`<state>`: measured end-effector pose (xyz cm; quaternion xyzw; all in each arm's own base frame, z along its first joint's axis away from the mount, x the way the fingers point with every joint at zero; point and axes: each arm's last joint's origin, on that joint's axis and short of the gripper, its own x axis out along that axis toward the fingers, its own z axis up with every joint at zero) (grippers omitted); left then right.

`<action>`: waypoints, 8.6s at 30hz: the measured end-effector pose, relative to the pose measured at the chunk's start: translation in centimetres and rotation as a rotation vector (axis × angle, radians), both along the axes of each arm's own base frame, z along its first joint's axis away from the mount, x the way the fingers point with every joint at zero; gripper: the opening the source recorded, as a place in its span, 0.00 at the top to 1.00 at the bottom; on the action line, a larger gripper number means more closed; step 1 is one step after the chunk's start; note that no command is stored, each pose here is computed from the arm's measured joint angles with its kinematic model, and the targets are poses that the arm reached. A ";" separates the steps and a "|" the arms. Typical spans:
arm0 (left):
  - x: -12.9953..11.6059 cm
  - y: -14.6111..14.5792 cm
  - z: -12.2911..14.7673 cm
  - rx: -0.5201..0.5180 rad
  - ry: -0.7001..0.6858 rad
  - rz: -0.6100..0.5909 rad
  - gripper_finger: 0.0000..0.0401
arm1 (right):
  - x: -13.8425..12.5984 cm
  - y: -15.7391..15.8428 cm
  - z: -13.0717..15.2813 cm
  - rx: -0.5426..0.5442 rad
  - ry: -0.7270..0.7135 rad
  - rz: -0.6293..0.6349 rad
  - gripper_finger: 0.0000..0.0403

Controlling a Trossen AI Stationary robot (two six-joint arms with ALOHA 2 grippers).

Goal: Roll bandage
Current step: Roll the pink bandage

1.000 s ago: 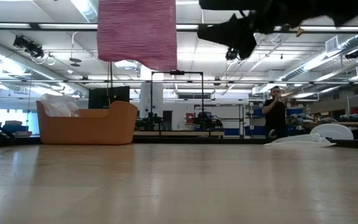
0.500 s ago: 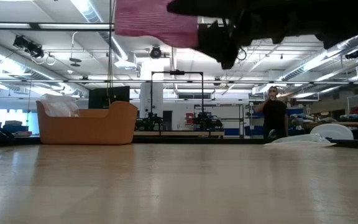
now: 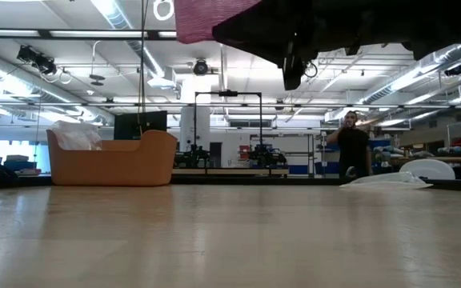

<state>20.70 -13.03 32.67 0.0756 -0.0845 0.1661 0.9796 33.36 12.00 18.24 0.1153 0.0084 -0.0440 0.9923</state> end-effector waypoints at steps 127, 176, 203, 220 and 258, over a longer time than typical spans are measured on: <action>-3.3 1.1 -6.7 -0.204 -0.101 0.038 1.00 | 1.5 -4.1 5.6 -0.068 -0.047 0.065 0.36; -2.8 1.3 -7.2 -0.150 -0.055 0.036 1.00 | 0.4 -2.9 4.8 -0.122 0.126 -0.001 0.26; -1.0 4.1 -7.1 -0.159 -0.111 0.061 1.00 | 1.3 -5.7 6.6 0.020 -0.069 -0.001 0.65; -0.6 5.5 -7.3 -0.102 -0.053 0.241 1.00 | 1.0 -4.4 7.3 0.029 -0.147 0.040 0.99; 1.9 2.3 -12.1 -0.477 0.029 0.044 1.00 | 1.3 -4.3 5.5 0.255 0.114 -0.047 0.62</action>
